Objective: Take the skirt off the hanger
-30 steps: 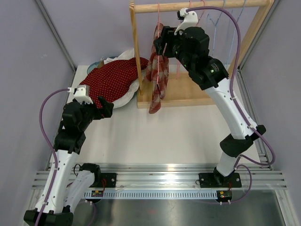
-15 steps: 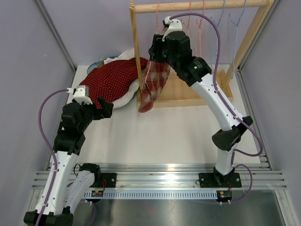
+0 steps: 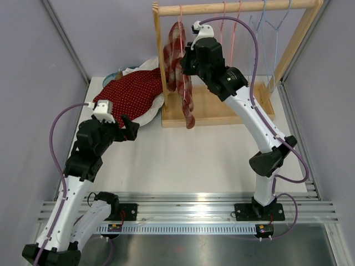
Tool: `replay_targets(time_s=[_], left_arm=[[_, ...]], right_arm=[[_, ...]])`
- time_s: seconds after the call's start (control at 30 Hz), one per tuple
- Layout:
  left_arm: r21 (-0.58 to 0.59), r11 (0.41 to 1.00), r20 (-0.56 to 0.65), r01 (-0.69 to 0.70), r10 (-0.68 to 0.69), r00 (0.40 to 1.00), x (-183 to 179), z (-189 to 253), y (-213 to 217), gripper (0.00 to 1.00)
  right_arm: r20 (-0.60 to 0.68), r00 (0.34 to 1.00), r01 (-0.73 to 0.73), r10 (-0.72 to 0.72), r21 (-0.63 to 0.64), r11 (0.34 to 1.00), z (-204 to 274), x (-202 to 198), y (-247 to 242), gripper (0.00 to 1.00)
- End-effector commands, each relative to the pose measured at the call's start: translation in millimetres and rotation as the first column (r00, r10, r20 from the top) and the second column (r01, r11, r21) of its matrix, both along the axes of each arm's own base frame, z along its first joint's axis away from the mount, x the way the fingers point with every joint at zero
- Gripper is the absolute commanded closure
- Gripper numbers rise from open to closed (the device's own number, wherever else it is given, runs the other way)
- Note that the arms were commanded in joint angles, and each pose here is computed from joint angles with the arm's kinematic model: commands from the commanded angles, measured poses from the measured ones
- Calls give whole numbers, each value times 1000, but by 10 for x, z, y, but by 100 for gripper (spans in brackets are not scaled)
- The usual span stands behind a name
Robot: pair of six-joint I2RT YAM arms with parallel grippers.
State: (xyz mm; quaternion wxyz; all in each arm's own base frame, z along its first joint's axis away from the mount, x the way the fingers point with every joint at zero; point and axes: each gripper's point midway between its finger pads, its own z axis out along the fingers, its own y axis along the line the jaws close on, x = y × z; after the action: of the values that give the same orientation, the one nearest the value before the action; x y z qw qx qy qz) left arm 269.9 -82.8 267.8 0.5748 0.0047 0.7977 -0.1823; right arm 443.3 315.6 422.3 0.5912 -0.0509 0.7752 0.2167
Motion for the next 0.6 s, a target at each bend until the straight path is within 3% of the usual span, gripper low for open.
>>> replay_targets(time_s=[0.0, 0.03, 0.13, 0.27, 0.5, 0.57], left_arm=[[45, 992, 102, 119, -123, 987, 34, 422, -348, 1], [80, 991, 116, 103, -112, 987, 69, 483, -376, 1], [125, 967, 134, 222, -238, 962, 35, 710, -865, 1], [57, 907, 241, 418, -419, 876, -196, 1034, -1571, 1], [-4, 835, 254, 550, -531, 808, -325, 946, -2232, 1], [-16, 782, 256, 623, -599, 759, -459, 950, -2483, 1]], right_arm=[[144, 989, 8, -18, 68, 998, 754, -316, -274, 100], [150, 989, 9, -20, 73, 997, 801, -351, -306, 100], [180, 983, 2, -22, 111, 994, 1025, -498, -411, 100], [199, 980, -13, -17, 150, 989, 1230, -702, -540, 100], [207, 978, -21, -14, 167, 986, 1316, -910, -691, 100], [212, 977, -14, -21, 166, 986, 1339, -948, -742, 100]])
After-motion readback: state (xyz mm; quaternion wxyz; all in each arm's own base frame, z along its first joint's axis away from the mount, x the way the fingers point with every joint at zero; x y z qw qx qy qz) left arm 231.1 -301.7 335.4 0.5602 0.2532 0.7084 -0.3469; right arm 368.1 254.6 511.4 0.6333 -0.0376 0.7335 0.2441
